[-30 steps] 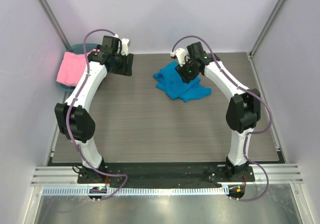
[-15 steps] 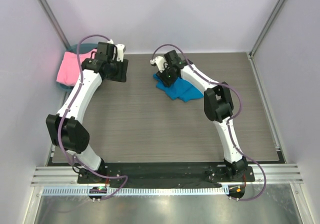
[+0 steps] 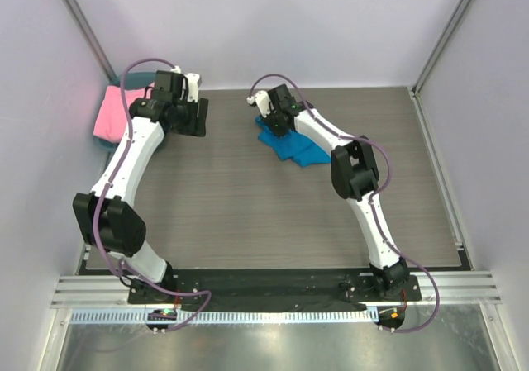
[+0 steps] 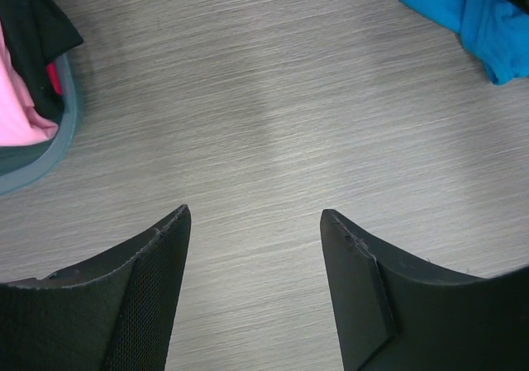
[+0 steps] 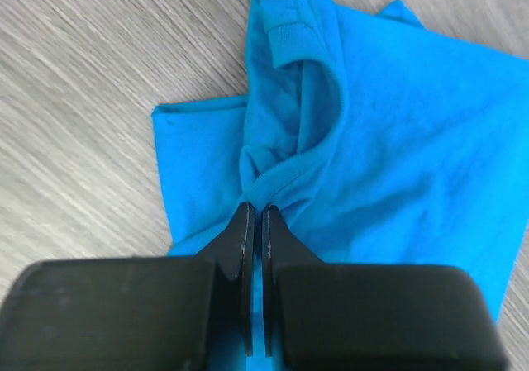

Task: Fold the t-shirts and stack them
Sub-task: Flatten the tshirt out

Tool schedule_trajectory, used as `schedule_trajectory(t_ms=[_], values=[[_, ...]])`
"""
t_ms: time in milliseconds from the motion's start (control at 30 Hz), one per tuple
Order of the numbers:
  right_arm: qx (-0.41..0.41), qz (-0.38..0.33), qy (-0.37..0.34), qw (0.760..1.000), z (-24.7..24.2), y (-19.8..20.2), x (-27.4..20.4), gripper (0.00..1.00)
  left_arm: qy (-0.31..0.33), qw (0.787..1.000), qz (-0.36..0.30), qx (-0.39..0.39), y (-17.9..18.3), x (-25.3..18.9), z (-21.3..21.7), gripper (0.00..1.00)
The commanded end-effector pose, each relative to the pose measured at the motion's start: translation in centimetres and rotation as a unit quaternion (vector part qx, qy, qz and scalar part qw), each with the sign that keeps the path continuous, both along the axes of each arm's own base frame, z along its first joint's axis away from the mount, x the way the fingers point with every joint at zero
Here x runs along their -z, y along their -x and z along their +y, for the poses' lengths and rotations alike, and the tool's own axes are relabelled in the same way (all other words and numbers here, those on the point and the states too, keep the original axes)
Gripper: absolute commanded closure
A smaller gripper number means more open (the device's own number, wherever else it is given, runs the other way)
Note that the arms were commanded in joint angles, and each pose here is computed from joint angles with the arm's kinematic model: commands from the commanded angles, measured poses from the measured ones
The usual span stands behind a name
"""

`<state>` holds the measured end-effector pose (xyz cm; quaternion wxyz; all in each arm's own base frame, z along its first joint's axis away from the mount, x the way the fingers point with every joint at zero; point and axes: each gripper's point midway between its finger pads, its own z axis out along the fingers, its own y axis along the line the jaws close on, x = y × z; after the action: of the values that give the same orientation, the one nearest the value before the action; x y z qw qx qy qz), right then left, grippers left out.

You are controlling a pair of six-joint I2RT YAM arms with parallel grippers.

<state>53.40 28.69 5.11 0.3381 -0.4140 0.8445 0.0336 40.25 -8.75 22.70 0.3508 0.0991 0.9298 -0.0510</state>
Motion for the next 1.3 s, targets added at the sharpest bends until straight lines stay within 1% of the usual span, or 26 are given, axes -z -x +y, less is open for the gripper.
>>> schedule_trajectory(t_ms=[0,33,100,133,200,300,400,467,533,567,600,667,700,767,800,867,900,1000,1033,1100,1133,1233,1267], values=[[-0.005,-0.092,-0.045,0.995,1.9,-0.5,-10.1,0.99,0.008,1.000,-0.019,-0.003,-1.1,-0.8,-0.2,0.35],[-0.008,-0.115,-0.060,0.991,1.9,0.0,-13.5,0.99,0.009,1.000,-0.020,-0.003,-1.2,-0.8,-0.3,0.35],[-0.012,-0.142,-0.072,0.987,1.8,0.6,-17.0,0.99,0.008,1.000,-0.018,-0.003,-1.5,-0.6,-0.3,0.35],[-0.015,-0.170,-0.088,0.981,1.6,1.3,-20.7,0.99,0.008,1.000,-0.021,-0.003,-1.7,-0.8,-0.3,0.35],[-0.017,-0.207,-0.102,0.973,1.0,1.9,-25.1,0.99,0.008,1.000,-0.021,-0.003,-2.1,-0.7,-0.4,0.36],[-0.008,-0.290,-0.123,0.949,-0.7,3.4,-33.8,0.99,0.013,1.000,-0.023,-0.001,-2.7,-0.8,-0.6,0.36],[0.007,-0.357,-0.130,0.925,-2.8,4.8,-39.9,0.99,0.025,0.999,-0.026,0.004,-3.2,-1.2,-1.3,0.36],[0.024,-0.381,-0.129,0.915,-4.7,5.3,-42.0,0.99,0.034,0.999,-0.031,0.010,-3.6,-1.7,-1.8,0.36],[0.042,-0.377,-0.113,0.919,-6.2,5.0,-41.0,0.99,0.037,0.999,-0.028,0.016,-3.9,-1.5,-2.3,0.36],[0.060,-0.372,-0.102,0.921,-7.9,4.4,-40.3,0.99,0.040,0.999,-0.030,0.020,-4.0,-1.8,-2.6,0.36],[0.076,-0.354,-0.081,0.929,-9.1,4.1,-37.8,0.99,0.040,0.999,-0.028,0.023,-4.1,-1.7,-2.8,0.36],[0.101,-0.330,-0.064,0.936,-11.3,3.6,-35.0,0.99,0.040,0.998,-0.024,0.035,-4.0,-1.4,-3.5,0.36],[0.123,-0.304,-0.044,0.944,-13.7,3.2,-31.8,0.99,0.042,0.998,-0.021,0.042,-3.9,-1.2,-3.9,0.36],[0.153,-0.271,-0.030,0.950,-16.1,2.9,-28.2,0.99,0.044,0.997,-0.008,0.059,-3.6,-0.3,-4.9,0.36],[0.165,-0.233,-0.006,0.958,-18.0,3.0,-24.2,0.99,0.049,0.996,-0.003,0.069,-3.5,0.0,-5.4,0.36],[0.167,-0.202,0.023,0.965,-19.5,3.3,-20.4,0.99,0.050,0.995,0.015,0.089,-3.1,1.3,-6.7,0.37],[0.171,-0.172,0.044,0.969,-20.8,3.8,-16.8,0.99,0.052,0.993,0.025,0.103,-2.8,2.0,-7.6,0.37],[0.180,-0.134,0.066,0.972,-22.1,4.5,-12.2,0.99,0.052,0.988,0.054,0.132,-2.2,4.2,-9.1,0.39],[0.184,-0.124,0.069,0.973,-22.3,4.5,-11.3,0.99,0.055,0.986,0.066,0.145,-1.5,4.7,-10.1,0.41],[0.192,-0.118,0.062,0.972,-22.2,4.6,-10.9,0.99,0.066,0.980,0.085,0.167,-0.7,5.4,-11.3,0.47],[0.192,-0.118,0.061,0.972,-22.2,4.6,-10.9,0.99,0.067,0.974,0.094,0.193,0.4,5.7,-12.4,0.48],[0.190,-0.125,0.065,0.972,-22.3,4.2,-11.4,0.99,0.067,0.957,0.104,0.262,3.1,5.8,-15.0,0.48],[0.193,-0.122,0.070,0.971,-22.4,4.0,-10.9,0.99,0.072,0.949,0.119,0.282,4.3,6.2,-15.7,0.49]])
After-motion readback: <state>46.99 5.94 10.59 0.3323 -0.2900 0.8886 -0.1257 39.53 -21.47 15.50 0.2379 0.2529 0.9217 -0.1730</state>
